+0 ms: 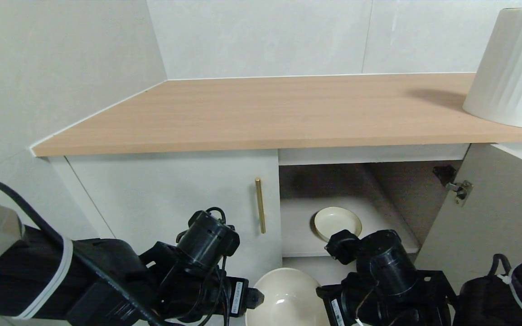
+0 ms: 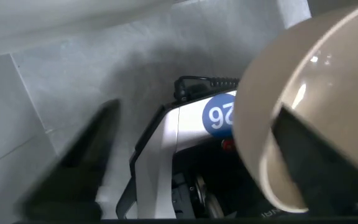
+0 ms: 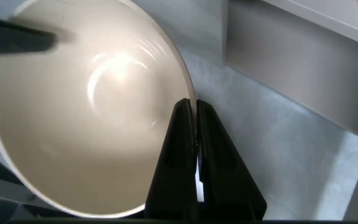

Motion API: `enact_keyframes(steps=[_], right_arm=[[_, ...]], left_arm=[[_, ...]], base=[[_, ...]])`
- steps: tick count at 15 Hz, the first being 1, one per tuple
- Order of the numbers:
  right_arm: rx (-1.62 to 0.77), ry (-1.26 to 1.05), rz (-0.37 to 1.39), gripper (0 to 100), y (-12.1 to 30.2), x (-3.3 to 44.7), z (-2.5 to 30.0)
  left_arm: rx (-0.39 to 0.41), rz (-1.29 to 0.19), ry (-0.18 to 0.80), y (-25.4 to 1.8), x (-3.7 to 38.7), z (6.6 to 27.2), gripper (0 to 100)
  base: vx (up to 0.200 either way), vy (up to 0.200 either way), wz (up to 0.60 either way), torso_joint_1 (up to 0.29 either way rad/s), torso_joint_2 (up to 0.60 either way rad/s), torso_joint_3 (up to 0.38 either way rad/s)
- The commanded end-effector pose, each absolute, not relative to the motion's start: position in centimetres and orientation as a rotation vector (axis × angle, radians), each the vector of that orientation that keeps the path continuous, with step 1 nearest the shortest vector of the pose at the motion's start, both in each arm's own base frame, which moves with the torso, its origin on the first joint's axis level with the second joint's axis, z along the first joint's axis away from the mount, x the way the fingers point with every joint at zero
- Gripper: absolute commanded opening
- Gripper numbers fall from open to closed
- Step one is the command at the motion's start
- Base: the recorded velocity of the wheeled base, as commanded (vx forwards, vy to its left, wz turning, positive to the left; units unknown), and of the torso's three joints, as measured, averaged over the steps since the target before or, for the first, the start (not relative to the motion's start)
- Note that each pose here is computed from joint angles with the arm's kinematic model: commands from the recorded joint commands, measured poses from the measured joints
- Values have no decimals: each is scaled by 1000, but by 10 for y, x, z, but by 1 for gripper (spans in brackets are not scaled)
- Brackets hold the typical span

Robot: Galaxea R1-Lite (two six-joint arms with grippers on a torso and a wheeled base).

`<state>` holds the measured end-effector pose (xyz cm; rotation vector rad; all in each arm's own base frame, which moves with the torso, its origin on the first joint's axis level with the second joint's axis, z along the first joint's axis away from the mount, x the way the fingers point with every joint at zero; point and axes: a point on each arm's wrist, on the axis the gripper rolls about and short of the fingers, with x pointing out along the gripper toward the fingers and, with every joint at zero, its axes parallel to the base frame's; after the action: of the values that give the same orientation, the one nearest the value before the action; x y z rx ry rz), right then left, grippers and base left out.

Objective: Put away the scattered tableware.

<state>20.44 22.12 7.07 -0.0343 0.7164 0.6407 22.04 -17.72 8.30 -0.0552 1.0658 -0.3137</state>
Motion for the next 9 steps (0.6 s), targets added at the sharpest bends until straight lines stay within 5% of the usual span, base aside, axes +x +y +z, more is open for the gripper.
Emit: enact_keyframes(steps=[1, 9], right_arm=[[-33, 718, 643, 0, 222, 205, 69], [-82, 760, 593, 0, 218, 211, 55]], left_arm=[[-59, -317, 1065, -178, 221, 83, 100], [-61, -317, 1062, -177, 221, 84, 100]], base=[[0, 0, 0, 0, 0, 0], [0, 0, 0, 0, 0, 0]])
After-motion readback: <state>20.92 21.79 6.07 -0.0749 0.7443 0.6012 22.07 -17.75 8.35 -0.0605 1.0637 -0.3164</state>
